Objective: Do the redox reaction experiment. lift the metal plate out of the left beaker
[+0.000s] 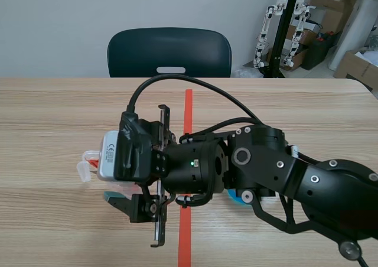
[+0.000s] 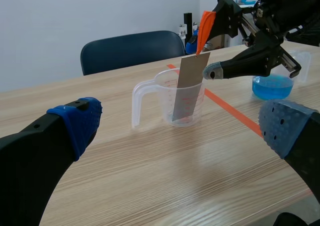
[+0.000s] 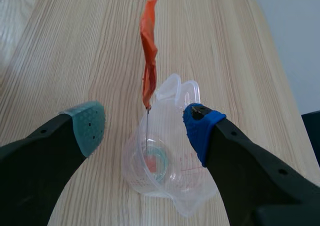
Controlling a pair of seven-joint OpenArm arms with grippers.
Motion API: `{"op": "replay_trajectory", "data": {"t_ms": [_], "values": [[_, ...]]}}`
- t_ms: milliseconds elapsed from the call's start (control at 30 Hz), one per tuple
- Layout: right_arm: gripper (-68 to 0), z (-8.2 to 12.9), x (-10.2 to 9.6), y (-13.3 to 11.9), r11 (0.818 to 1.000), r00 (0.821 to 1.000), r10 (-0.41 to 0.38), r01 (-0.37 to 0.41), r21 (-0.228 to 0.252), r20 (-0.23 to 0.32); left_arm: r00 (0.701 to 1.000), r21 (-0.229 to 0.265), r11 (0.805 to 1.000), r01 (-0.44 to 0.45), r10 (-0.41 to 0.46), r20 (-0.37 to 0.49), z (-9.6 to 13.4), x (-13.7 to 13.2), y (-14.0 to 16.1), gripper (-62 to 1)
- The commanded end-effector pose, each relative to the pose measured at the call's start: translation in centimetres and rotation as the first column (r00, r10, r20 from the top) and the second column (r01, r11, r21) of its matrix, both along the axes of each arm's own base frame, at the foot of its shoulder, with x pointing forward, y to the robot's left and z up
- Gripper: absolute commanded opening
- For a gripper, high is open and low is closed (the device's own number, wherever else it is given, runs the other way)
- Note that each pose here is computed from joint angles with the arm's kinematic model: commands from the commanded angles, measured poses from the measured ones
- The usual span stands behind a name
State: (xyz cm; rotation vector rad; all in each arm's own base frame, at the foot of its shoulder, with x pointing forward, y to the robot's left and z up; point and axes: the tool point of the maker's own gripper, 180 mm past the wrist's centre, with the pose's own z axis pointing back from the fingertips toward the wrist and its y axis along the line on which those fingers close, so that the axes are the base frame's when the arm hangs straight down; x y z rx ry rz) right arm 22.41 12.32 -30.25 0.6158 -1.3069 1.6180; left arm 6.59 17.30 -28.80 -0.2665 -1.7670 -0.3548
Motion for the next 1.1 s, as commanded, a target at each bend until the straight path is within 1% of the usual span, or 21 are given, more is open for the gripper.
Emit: {"op": "replay_trajectory", "data": {"t_ms": [0,67,200,333,433,567,700,833,933,1067], "values": [[-37.8,1.4,0.3,0.4,0.999,1.000,0.009,-0.009,0.036,0.026,0.999,-0.022,1.000,0.003,-0.002,0.041,0.9,0.0,-0.1,1.4],[-42.5,1.5,0.3,0.5,0.999,1.000,0.009,-0.010,0.037,0.026,0.999,-0.022,1.000,0.003,-0.002,0.041,0.9,0.0,-0.1,1.4],[-53.4,1.8,0.1,0.6,0.998,0.999,0.019,-0.021,0.057,0.027,0.999,-0.022,1.000,0.003,-0.002,0.041,0.9,0.0,-0.1,1.4],[-61.3,2.1,-0.1,0.7,0.997,0.999,0.030,-0.032,0.077,0.028,0.999,-0.021,1.000,0.003,-0.002,0.037,0.8,0.0,-0.1,1.4],[-66.4,2.3,-0.1,0.7,0.996,0.999,0.035,-0.037,0.086,0.029,1.000,-0.020,1.000,0.002,-0.002,0.017,0.5,0.1,-0.1,1.4],[-66.9,2.3,-0.1,0.7,0.996,0.999,0.035,-0.037,0.086,0.029,1.000,-0.021,1.000,0.003,-0.002,0.018,0.5,0.1,-0.1,1.4],[-66.9,2.6,0.5,0.6,0.995,0.999,0.005,-0.010,0.101,0.049,1.000,-0.021,1.000,0.003,-0.002,0.018,0.5,0.1,-0.1,1.4],[-66.9,2.7,0.7,0.5,0.994,0.999,-0.010,0.005,0.107,0.039,1.000,-0.021,1.000,0.003,-0.002,0.017,0.5,0.1,-0.1,1.4],[-66.9,3.0,1.2,0.4,0.990,0.999,-0.046,0.048,0.130,-0.018,1.000,-0.021,1.000,0.003,-0.002,0.017,0.5,0.1,-0.1,1.4],[-66.9,3.5,2.3,0.0,0.980,0.989,-0.104,0.120,0.162,-0.102,1.000,-0.021,1.000,0.003,-0.002,0.017,0.5,0.1,-0.1,1.4]]}}
